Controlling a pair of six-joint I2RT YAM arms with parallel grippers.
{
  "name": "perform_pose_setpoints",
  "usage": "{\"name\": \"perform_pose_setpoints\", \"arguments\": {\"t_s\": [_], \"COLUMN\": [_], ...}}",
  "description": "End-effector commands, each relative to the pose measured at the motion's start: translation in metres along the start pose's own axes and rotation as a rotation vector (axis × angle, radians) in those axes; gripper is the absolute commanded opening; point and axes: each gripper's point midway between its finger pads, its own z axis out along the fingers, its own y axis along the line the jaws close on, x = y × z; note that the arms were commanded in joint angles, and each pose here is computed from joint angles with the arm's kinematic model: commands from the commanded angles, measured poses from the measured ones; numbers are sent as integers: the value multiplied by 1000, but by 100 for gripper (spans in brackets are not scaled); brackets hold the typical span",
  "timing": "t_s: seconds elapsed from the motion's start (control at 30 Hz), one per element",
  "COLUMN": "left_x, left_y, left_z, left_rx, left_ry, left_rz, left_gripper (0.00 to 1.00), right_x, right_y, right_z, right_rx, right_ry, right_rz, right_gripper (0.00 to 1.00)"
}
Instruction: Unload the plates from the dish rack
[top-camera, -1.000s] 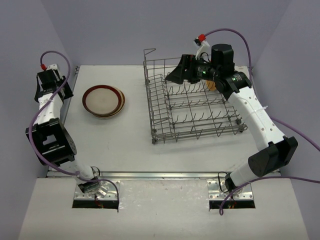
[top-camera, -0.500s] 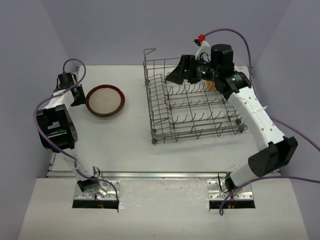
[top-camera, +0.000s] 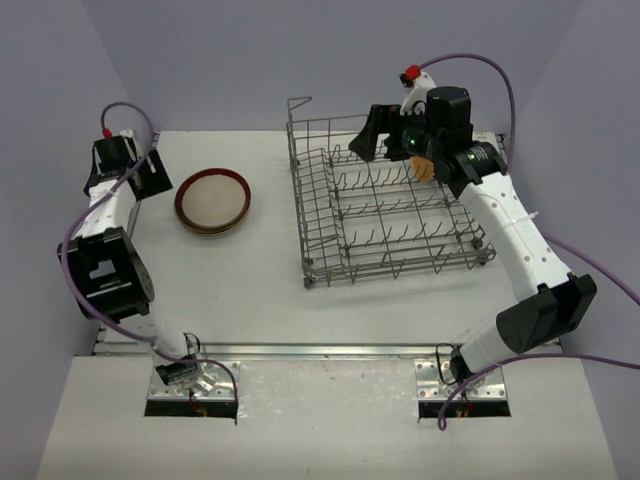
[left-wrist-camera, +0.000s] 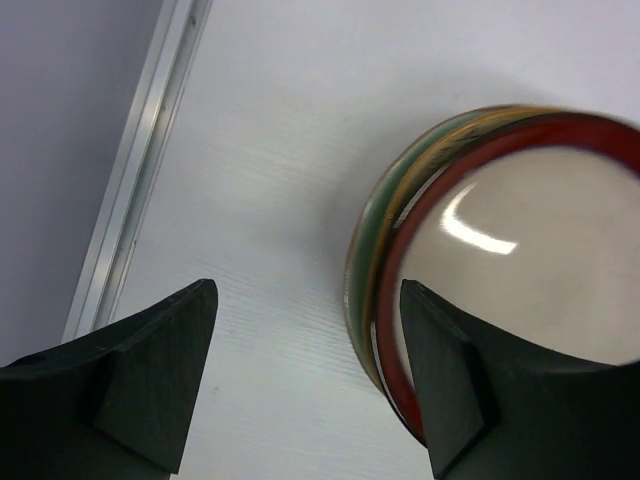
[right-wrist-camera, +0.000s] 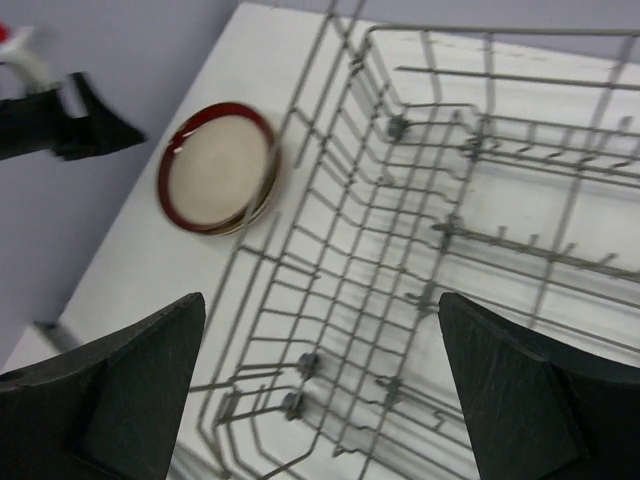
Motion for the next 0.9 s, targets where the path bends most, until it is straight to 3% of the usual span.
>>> {"name": "perform_pose_setpoints", "arguments": {"t_s": [0.0, 0.1, 0.3, 0.67, 0.8, 0.87], "left_x": [-102, -118, -106, -78, -79, -79], "left_y": [-49, -72, -95, -103, -106, -107], "left_z": [-110, -159, -198, -206, -208, -207], "left_rx": [215, 258, 306, 353, 364, 366], "left_ry": [-391, -490, -530, -504, -504, -503], "left_rz": [44, 114, 199, 246, 246, 244], "left_gripper": [73, 74, 75, 82, 83, 83], "right_x": [-52, -59, -50, -31, -14, -2], "right_y": [-79, -135, -216, -289, -299, -306], "right_z": [-19, -21, -1, 47, 64, 69], "right_rx": [334, 536, 746, 818, 802, 810], "right_ry": [-145, -134, -56, 12, 52, 77], "right_rz": [-108, -175, -186, -146, -147, -143], "right_gripper": [97, 94, 91, 76, 67, 58]}}
